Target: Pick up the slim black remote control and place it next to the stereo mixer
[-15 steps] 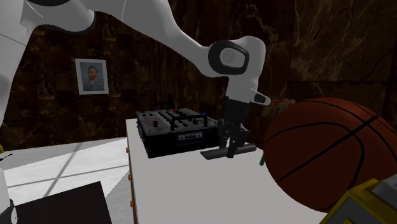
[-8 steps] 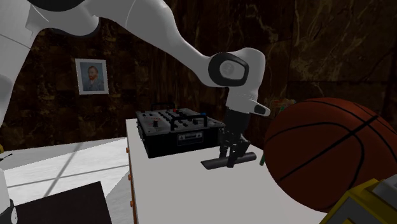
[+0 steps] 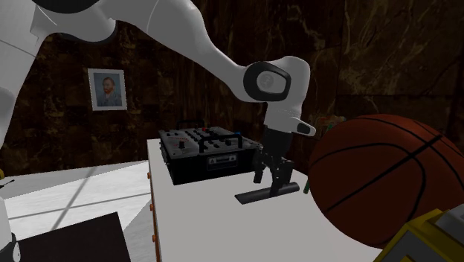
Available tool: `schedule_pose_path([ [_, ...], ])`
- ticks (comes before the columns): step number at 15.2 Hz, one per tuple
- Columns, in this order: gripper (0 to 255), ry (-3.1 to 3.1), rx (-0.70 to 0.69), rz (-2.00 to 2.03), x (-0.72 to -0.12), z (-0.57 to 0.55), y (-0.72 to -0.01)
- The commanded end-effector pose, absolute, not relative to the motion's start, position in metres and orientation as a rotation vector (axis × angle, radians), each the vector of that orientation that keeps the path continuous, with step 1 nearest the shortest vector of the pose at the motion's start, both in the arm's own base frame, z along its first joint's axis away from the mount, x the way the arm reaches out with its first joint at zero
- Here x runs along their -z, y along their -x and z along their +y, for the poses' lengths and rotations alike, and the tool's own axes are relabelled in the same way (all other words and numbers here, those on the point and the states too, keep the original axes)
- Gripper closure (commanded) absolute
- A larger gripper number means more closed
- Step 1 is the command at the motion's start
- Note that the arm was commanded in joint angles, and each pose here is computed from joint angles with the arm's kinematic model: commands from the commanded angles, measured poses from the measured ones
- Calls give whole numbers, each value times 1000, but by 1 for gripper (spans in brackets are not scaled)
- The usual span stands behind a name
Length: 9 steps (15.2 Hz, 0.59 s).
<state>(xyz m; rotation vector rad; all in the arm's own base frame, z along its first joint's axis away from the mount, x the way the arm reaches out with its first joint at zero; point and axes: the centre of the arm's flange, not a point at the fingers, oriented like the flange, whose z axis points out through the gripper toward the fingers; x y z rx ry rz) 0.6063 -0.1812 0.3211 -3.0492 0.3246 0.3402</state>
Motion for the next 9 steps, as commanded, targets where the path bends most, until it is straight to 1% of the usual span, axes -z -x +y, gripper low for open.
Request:
schedule_pose_path([
  [1,0,3049,-340,325,-321,-181,-606],
  [4,0,3049,-340,325,-321,-181,-606],
  [8,0,3049,-340,325,-370,-185,-617],
  [9,0,3049,-340,325,-370,-185,-617],
])
